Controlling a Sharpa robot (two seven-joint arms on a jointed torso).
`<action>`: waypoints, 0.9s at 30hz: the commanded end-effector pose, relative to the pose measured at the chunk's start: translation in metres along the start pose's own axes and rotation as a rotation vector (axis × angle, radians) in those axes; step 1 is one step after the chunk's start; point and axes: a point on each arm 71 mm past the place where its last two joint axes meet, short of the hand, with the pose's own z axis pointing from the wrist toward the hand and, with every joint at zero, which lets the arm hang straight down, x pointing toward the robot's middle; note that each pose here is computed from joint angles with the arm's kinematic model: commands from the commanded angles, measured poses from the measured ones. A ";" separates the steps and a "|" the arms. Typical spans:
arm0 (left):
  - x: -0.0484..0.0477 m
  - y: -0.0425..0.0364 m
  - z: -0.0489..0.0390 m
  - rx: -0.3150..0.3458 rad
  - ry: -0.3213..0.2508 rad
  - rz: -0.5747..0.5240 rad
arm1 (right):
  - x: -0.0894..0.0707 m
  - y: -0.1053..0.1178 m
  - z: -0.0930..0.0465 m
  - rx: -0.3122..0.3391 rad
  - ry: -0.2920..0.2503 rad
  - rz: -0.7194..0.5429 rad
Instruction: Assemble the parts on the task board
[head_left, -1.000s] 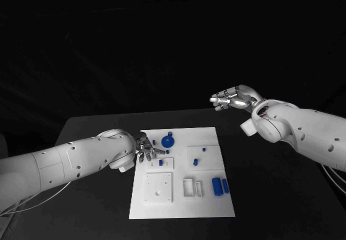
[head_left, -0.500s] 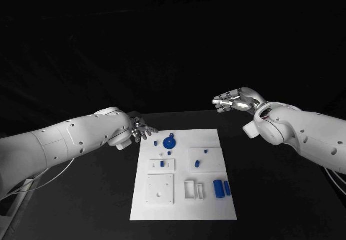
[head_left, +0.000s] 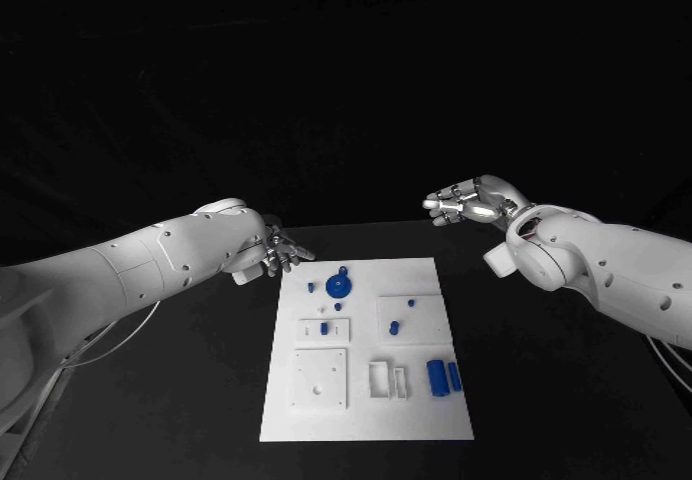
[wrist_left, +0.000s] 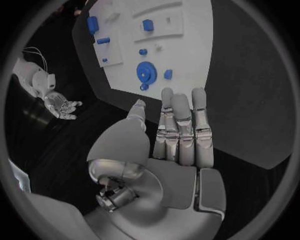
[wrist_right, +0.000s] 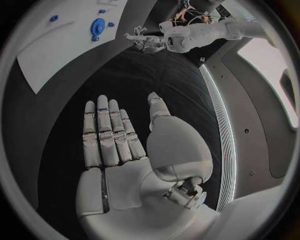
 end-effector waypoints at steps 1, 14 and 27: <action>0.0059 -0.0015 0.0028 -0.011 0.086 0.058 | 0.002 0.001 0.001 -0.008 0.014 0.005; 0.0218 -0.0017 0.0169 -0.026 0.133 0.069 | 0.006 0.004 0.002 -0.014 0.019 0.007; 0.0316 0.0057 0.0240 -0.026 0.153 0.042 | 0.006 0.004 0.002 -0.016 0.016 0.007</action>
